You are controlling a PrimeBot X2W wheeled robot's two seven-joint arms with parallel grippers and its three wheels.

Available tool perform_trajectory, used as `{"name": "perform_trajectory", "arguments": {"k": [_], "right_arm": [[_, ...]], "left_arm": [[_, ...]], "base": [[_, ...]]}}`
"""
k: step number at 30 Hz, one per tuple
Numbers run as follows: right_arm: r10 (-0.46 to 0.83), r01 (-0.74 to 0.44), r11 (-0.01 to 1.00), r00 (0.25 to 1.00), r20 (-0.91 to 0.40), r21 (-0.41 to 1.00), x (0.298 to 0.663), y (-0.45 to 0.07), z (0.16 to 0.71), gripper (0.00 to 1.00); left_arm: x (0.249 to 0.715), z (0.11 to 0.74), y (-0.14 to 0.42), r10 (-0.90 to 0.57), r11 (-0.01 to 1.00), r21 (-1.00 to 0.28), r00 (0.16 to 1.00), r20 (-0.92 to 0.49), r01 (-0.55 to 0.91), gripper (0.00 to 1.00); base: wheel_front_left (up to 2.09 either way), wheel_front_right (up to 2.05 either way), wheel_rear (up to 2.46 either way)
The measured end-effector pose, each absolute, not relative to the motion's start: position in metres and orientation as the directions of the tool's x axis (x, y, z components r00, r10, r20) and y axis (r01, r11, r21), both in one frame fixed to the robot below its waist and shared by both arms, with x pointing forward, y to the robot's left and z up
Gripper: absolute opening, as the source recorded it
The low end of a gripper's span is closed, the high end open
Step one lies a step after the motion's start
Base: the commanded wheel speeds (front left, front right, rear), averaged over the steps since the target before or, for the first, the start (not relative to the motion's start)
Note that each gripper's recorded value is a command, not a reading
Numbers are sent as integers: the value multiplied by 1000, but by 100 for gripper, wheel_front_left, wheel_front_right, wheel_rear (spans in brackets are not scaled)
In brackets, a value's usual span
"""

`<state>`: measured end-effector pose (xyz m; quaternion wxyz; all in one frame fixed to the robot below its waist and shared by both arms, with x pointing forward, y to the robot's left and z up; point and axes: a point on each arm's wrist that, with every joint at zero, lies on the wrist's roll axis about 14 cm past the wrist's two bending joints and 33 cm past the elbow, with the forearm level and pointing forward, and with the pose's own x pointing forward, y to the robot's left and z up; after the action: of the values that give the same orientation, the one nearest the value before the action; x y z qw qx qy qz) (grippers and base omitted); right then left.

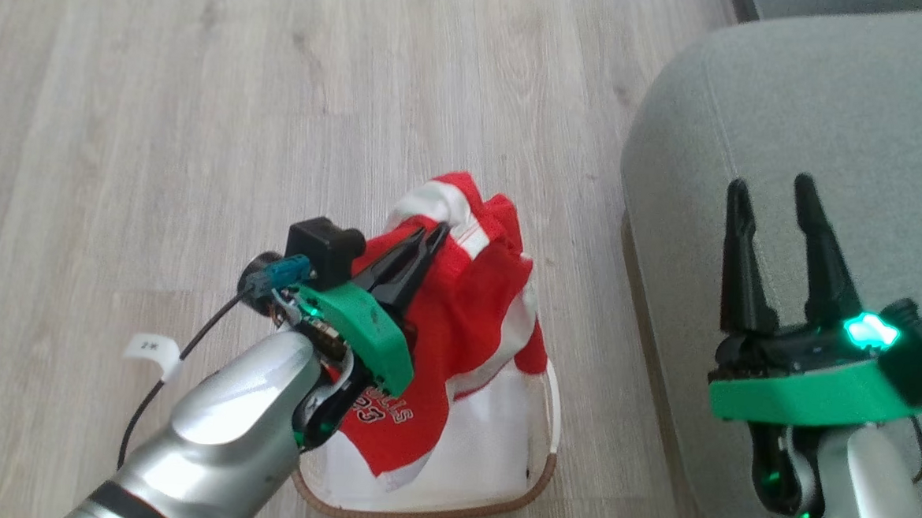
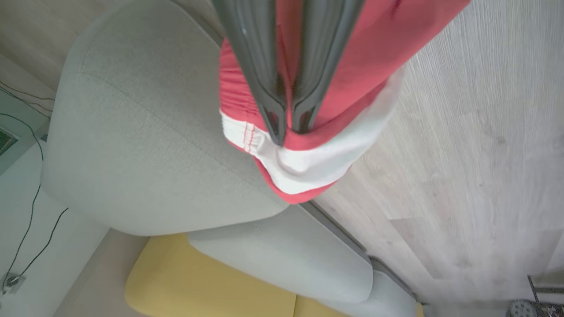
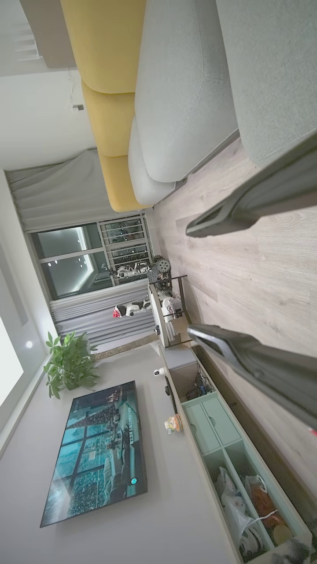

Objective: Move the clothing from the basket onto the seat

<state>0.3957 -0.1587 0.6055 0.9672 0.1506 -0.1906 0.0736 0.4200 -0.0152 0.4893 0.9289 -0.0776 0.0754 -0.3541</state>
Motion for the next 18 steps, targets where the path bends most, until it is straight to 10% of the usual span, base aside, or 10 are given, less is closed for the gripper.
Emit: {"name": "perform_trajectory", "arguments": {"k": [18], "right_arm": [[146, -257, 922, 924, 354, 289, 371, -139, 593, 100]], "left_arm": [[416, 607, -20, -666, 723, -102, 728, 162, 683, 0]], "base": [[0, 0, 0]]}}
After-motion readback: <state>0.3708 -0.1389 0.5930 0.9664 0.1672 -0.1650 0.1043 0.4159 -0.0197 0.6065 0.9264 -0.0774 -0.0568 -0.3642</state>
